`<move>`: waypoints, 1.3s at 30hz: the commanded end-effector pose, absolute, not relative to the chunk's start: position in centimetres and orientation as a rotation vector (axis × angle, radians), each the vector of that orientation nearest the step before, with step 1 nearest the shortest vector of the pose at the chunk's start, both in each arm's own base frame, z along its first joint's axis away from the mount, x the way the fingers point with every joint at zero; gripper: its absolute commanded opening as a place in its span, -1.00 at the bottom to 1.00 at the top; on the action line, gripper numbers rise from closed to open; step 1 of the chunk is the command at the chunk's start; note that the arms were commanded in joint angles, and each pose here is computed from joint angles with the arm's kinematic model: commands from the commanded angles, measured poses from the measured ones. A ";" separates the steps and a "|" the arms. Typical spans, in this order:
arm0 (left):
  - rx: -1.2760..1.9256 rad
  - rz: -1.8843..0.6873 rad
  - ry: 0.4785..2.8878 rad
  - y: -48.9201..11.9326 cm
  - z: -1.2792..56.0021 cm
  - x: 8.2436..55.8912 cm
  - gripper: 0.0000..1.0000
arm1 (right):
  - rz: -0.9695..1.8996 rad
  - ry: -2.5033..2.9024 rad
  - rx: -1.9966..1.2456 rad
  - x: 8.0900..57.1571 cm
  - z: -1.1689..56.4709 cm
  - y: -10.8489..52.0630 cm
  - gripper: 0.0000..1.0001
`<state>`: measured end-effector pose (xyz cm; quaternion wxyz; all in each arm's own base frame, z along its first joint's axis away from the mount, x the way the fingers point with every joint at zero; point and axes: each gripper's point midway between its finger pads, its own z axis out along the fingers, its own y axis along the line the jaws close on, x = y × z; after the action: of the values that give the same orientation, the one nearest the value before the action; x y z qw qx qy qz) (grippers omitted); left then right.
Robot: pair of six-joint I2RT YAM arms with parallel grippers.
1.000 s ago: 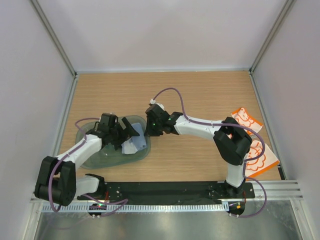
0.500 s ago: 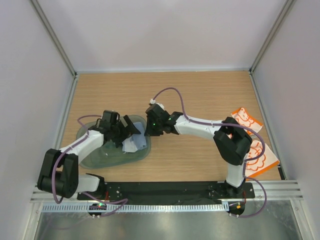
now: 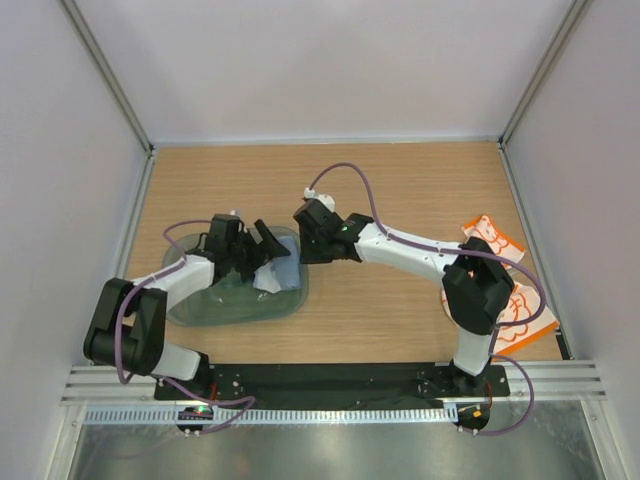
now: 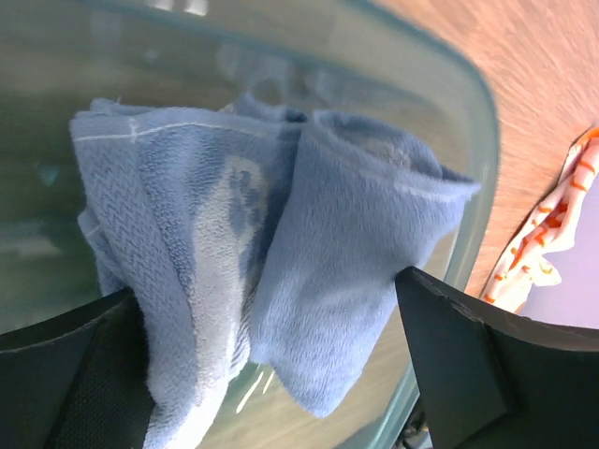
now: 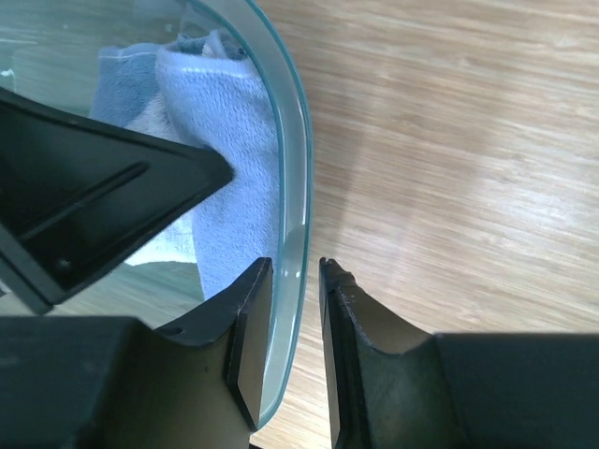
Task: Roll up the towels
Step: Place the rolled towel into the container
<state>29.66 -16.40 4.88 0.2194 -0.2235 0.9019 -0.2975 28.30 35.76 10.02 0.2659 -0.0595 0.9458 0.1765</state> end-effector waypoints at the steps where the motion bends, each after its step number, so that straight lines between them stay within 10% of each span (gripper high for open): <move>1: -0.635 -0.647 2.651 -14.5 -0.1 26.6 0.99 | 0.467 2.507 -0.171 29.2 12.1 35.7 -0.34; 4: -0.596 -0.679 2.632 -15.2 0.3 27.0 0.97 | 0.460 2.521 -0.170 29.4 11.4 36.0 -0.41; 11: -0.601 -0.677 2.647 -15.4 -0.9 27.2 -0.99 | 0.539 2.459 -0.186 29.8 13.8 37.2 -0.45; 39: -0.330 -1.871 1.904 -21.2 12.3 29.2 -0.99 | 0.942 2.395 -0.188 29.3 17.2 38.7 0.27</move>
<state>28.26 -20.62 5.82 0.1502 -0.2172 0.7549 -0.6003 29.79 38.21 13.44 0.2581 -0.0561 0.9169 0.2993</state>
